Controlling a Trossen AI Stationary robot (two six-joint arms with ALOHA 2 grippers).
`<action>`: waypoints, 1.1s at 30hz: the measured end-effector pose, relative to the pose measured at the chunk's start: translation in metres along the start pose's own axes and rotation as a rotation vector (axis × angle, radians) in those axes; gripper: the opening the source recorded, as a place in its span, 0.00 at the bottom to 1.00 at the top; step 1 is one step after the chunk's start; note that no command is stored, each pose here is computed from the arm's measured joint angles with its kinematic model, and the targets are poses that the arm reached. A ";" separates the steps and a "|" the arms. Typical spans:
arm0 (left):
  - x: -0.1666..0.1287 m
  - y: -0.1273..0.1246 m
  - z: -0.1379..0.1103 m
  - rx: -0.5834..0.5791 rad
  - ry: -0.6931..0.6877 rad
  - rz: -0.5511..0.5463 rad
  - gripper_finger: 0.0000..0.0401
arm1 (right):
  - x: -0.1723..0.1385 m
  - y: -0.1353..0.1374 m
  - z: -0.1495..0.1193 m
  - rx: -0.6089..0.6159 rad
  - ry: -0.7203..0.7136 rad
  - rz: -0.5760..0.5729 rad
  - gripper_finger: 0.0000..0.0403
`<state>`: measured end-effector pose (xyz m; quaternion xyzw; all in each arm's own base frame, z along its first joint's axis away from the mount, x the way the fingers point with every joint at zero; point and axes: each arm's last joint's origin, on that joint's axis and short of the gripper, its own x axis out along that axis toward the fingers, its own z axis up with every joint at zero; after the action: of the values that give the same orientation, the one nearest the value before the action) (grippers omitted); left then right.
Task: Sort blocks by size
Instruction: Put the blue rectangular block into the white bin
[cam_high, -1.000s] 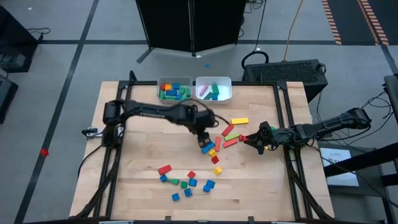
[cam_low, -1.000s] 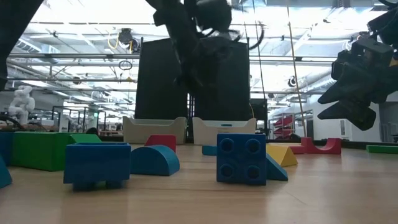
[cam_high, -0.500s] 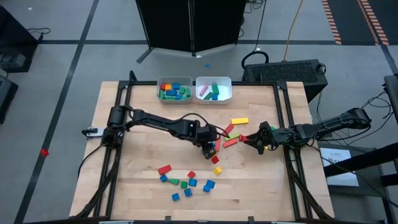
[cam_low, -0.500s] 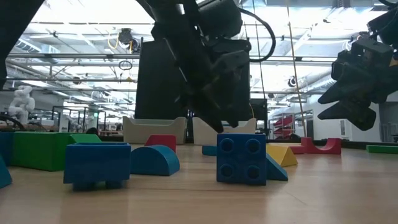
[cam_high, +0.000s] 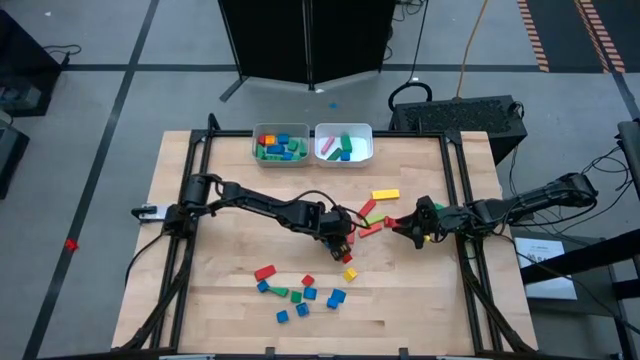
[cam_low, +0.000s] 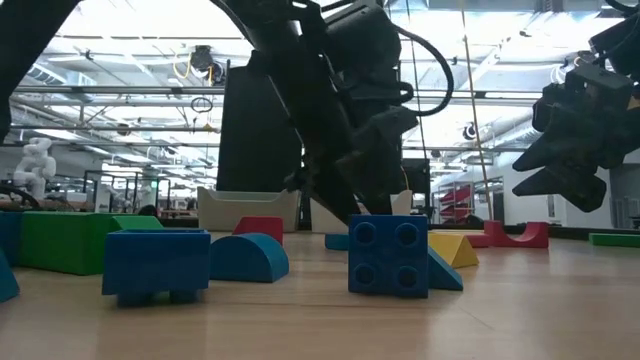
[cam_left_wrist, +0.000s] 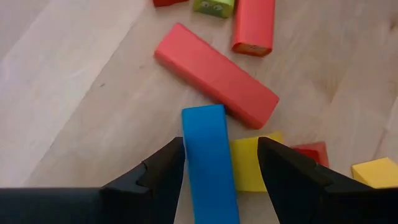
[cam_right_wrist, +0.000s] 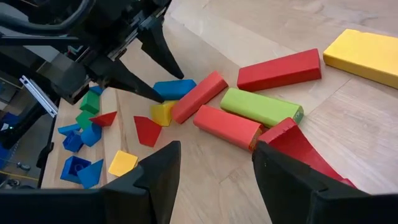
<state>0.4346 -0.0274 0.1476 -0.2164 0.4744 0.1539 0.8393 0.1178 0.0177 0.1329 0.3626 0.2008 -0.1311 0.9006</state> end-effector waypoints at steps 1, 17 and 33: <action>0.002 0.000 -0.001 0.000 0.002 0.002 0.51 | 0.000 0.000 0.000 0.001 0.001 -0.002 0.48; 0.021 0.007 -0.010 0.082 0.081 0.052 0.22 | 0.002 -0.001 -0.002 -0.001 0.014 -0.019 0.48; -0.071 0.083 0.110 0.019 -0.299 0.203 0.22 | 0.002 -0.001 -0.001 -0.025 0.009 -0.024 0.48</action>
<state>0.4411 0.0961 0.2408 -0.1341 0.3654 0.2638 0.8825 0.1185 0.0176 0.1304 0.3493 0.2107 -0.1380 0.9025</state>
